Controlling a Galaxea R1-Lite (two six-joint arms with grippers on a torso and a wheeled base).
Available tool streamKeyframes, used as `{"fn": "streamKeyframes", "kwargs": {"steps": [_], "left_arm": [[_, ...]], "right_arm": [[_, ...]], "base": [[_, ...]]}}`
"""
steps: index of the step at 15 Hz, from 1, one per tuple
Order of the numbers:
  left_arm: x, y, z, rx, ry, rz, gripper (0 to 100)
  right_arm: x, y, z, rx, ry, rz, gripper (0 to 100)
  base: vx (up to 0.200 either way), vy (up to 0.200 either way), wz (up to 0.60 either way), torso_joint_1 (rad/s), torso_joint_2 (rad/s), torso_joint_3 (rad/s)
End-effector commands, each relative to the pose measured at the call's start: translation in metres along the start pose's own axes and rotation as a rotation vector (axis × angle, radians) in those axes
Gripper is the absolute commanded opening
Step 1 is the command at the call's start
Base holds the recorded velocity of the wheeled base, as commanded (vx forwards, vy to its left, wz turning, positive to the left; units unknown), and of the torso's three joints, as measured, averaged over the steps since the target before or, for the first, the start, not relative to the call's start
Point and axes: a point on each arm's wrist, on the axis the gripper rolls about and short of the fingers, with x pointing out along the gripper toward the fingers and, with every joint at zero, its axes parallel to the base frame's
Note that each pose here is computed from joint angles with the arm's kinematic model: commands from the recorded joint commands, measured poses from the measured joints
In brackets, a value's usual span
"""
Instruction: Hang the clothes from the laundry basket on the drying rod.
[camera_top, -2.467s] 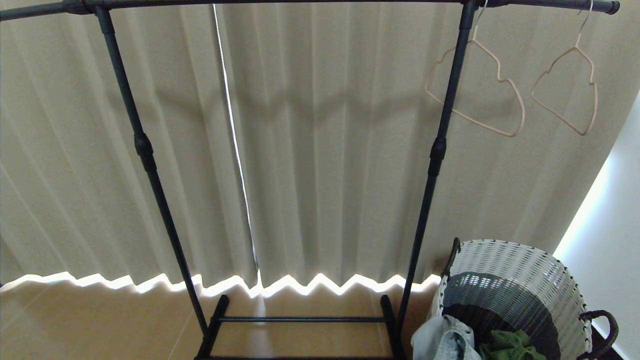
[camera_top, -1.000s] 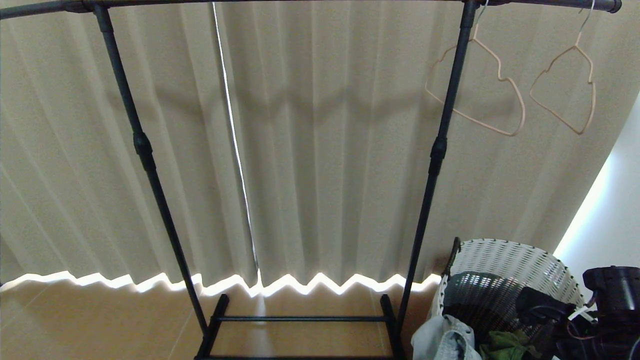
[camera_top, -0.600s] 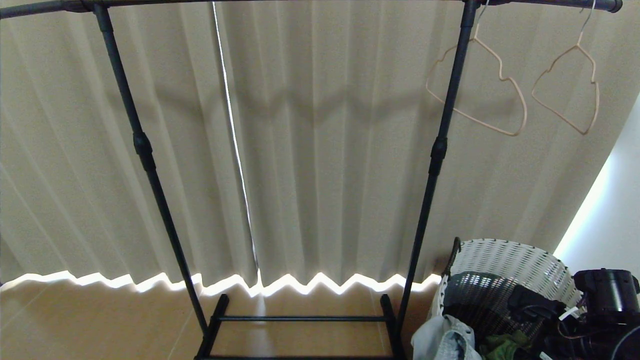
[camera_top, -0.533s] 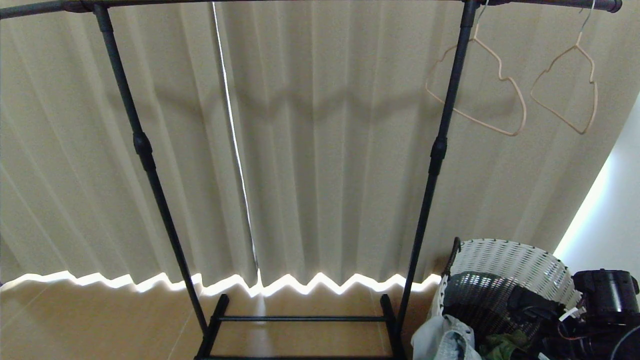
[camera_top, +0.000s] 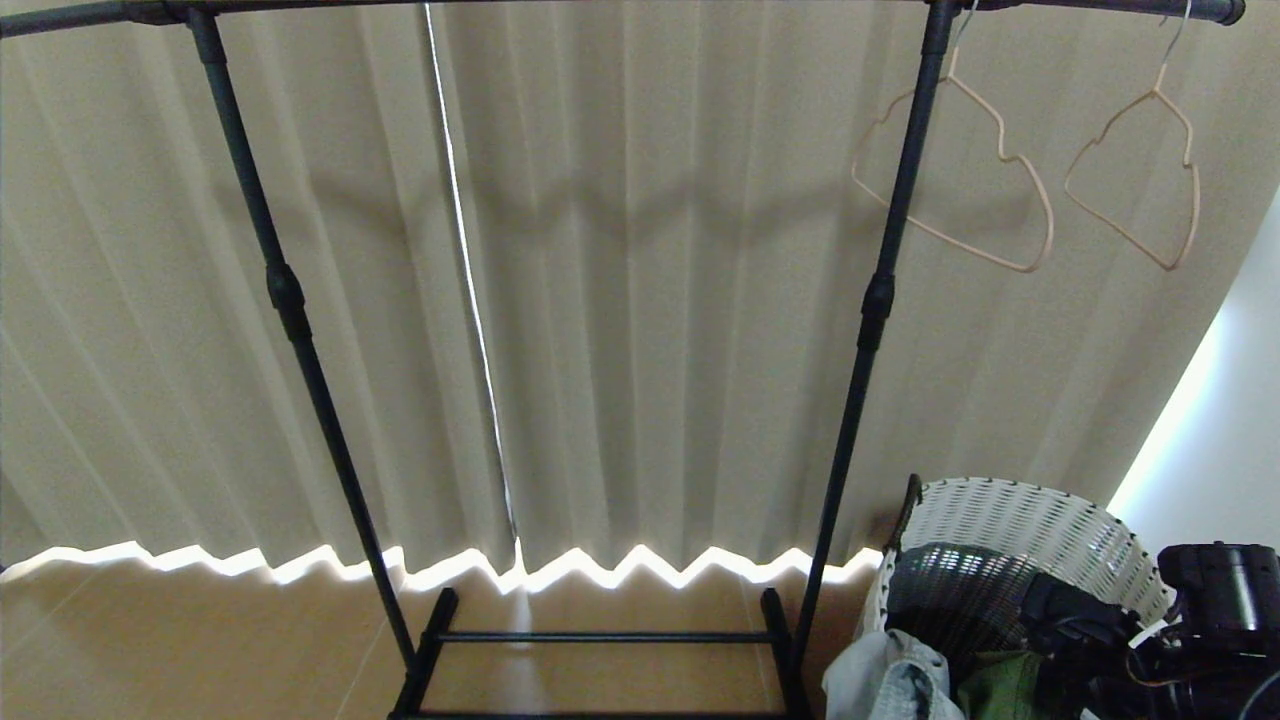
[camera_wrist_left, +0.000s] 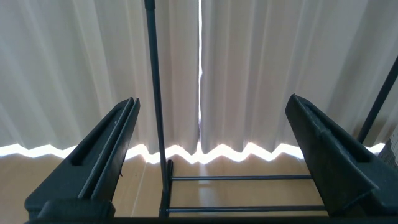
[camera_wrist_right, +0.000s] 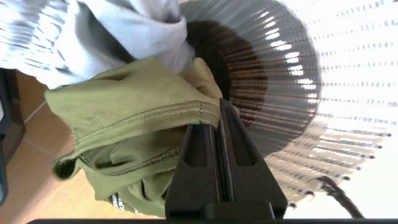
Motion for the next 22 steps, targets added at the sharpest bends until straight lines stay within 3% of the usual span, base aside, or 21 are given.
{"fn": "streamKeyframes", "kwargs": {"steps": [1,2,3,6,8,10,12,18,22], "left_arm": [[0.000,0.000,0.000,0.000,-0.001,0.000,100],[0.000,0.000,0.000,0.000,-0.001,0.000,100],[0.000,0.000,0.000,0.000,-0.001,0.000,100],[0.000,0.000,0.000,0.000,-0.001,0.000,100],[0.000,0.000,0.000,0.000,-0.001,0.002,100],[0.000,0.000,0.000,0.003,-0.001,0.002,100],[0.000,0.000,0.000,0.001,-0.001,0.002,100],[0.000,0.000,0.000,0.000,-0.001,0.003,100],[0.000,0.000,0.000,-0.002,-0.001,0.008,100]], "right_arm": [[-0.040,0.007,0.004,-0.025,-0.093,-0.114,0],[-0.042,0.008,0.005,-0.027,-0.100,-0.123,0],[-0.070,0.008,0.007,-0.027,-0.153,-0.228,0],[-0.114,0.004,0.004,0.021,-0.150,-0.394,0],[-0.157,0.002,0.010,0.106,-0.137,-0.450,0],[-0.209,0.011,0.023,0.285,-0.128,-0.399,0],[-0.233,0.019,0.028,0.354,-0.153,-0.400,0],[-0.248,0.038,0.022,0.328,-0.222,-0.475,0],[-0.248,0.046,0.018,0.324,-0.231,-0.485,0]], "base": [[0.000,0.000,0.00,0.000,0.00,0.000],[0.000,0.000,0.00,0.000,0.00,0.000],[0.000,0.000,0.00,0.000,0.00,0.000],[0.000,0.000,0.00,0.000,0.00,0.000],[0.000,0.000,0.00,0.000,0.00,0.000],[0.000,0.000,0.00,0.000,0.00,0.000],[0.000,0.000,0.00,0.000,0.00,0.000],[0.000,0.000,0.00,0.000,0.00,0.000],[-0.200,0.000,0.00,0.005,0.00,0.004]]}}
